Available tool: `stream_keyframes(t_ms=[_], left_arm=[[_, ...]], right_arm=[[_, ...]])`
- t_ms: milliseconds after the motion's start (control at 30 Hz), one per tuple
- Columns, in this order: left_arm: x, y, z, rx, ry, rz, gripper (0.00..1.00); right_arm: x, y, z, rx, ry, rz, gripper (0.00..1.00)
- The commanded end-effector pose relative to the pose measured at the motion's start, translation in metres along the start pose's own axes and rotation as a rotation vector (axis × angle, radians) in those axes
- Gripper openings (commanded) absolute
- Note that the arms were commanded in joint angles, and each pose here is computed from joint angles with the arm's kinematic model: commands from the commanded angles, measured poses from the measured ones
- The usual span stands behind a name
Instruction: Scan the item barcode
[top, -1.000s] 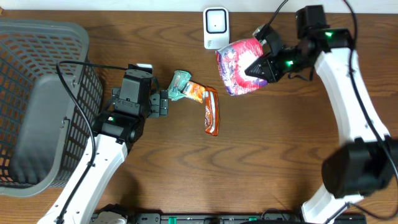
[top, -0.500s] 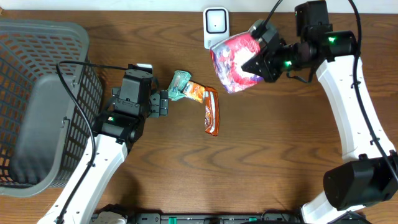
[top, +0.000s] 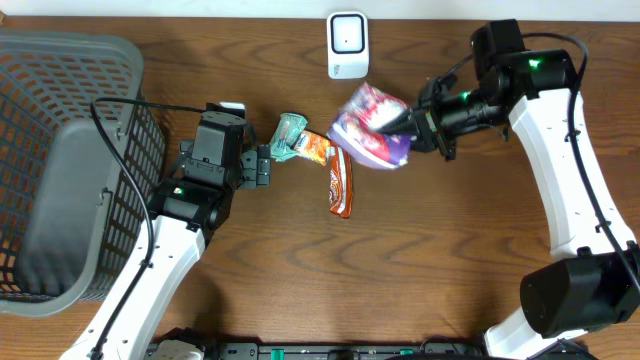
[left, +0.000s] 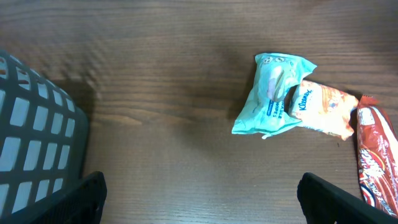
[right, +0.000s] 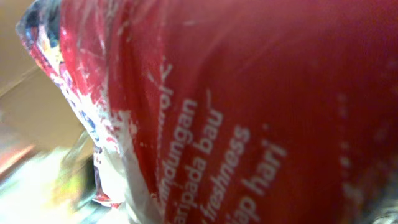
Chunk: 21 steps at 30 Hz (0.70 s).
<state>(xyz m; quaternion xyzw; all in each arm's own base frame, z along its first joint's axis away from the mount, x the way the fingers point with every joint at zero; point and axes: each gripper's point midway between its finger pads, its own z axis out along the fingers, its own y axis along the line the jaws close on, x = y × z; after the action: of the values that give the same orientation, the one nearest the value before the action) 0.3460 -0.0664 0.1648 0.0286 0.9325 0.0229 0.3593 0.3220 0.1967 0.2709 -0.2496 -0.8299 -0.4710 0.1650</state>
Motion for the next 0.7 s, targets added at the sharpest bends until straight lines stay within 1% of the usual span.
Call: stream_keyframes(t_ms=[0,167,400,467,533,600,667], left_arm=[[0.0,0.001,0.0,-0.004,0.001,-0.011,0.98],[0.0,0.001,0.0,-0.004,0.001,-0.011,0.98],[0.0,0.001,0.0,-0.004,0.001,-0.011,0.98],[0.0,0.001,0.0,-0.004,0.001,-0.011,0.98],[0.0,0.001,0.0,-0.004,0.001,-0.011,0.98],[0.0,0.001,0.0,-0.004,0.001,-0.011,0.98],[0.0,0.001,0.0,-0.004,0.001,-0.011,0.98]], right_arm=[[0.046,0.057,-0.025,-0.289,0.317,0.157,0.01],[0.027,0.063,-0.033,-0.311,0.257,0.143,0.01],[0.024,0.062,-0.035,-0.314,0.244,0.137,0.01],[0.017,0.059,-0.032,-0.292,0.199,0.131,0.01],[0.002,0.049,-0.027,-0.241,0.099,0.112,0.01],[-0.028,0.03,-0.021,-0.131,-0.09,0.091,0.01],[-0.068,0.001,-0.025,0.042,-0.348,0.08,0.01]])
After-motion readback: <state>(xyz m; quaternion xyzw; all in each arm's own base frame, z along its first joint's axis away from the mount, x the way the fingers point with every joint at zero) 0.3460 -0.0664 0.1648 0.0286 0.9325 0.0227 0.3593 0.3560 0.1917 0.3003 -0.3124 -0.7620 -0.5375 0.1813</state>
